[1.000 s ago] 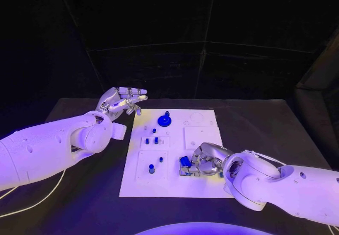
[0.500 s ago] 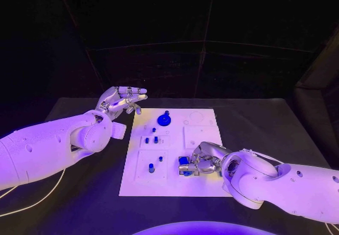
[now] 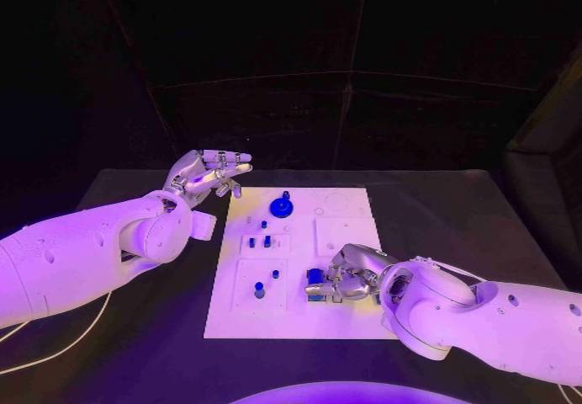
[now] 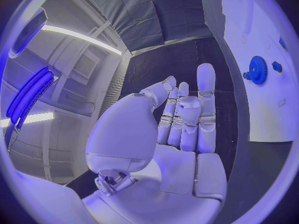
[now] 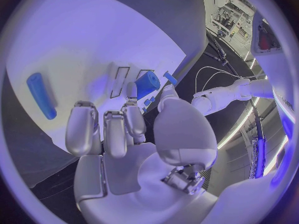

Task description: Assemble the parts on the task board

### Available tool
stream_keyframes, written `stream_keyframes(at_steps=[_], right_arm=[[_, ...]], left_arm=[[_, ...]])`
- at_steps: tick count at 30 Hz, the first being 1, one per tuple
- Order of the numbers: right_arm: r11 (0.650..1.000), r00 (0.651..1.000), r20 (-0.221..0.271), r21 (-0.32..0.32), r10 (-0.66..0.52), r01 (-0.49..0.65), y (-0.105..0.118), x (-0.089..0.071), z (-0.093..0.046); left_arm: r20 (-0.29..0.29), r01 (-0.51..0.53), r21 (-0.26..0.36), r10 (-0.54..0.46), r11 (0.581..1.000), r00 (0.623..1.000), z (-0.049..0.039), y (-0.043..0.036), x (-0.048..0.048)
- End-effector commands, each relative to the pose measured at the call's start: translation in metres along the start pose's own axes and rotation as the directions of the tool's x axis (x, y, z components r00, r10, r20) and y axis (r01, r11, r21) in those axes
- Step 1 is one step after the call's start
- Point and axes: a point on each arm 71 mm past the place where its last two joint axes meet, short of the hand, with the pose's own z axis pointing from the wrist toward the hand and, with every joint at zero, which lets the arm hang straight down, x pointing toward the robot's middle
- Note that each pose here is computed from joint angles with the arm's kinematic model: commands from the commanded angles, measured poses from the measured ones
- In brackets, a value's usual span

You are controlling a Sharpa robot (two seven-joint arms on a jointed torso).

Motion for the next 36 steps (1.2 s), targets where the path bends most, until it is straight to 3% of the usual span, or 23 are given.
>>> stream_keyframes(at_steps=[1, 13, 23, 30, 36], right_arm=[[0.999, 1.0, 0.003, -0.036, -0.009, 0.009, 0.003, -0.001, -0.002], [0.999, 0.999, 0.019, -0.025, -0.036, 0.036, -0.001, -0.003, -0.001], [0.998, 0.999, 0.038, -0.054, -0.016, 0.018, -0.001, -0.006, -0.003], [0.995, 0.996, 0.075, -0.09, 0.05, -0.043, -0.013, -0.017, -0.02], [0.998, 0.991, 0.119, -0.024, 0.056, -0.054, -0.045, -0.038, -0.04]], left_arm=[[-0.011, 0.007, 0.003, -0.007, 1.0, 1.0, 0.0004, -0.0012, 0.0011], [-0.011, 0.007, 0.002, -0.007, 1.0, 1.0, 0.0005, -0.001, 0.0007], [-0.009, 0.006, 0.002, -0.006, 1.0, 1.0, 0.0006, -0.0009, 0.0001], [-0.008, 0.006, 0.0, -0.006, 1.0, 1.0, 0.0002, -0.0008, -0.0005], [-0.004, 0.004, -0.001, -0.004, 1.0, 1.0, -0.0002, -0.0007, -0.0015]])
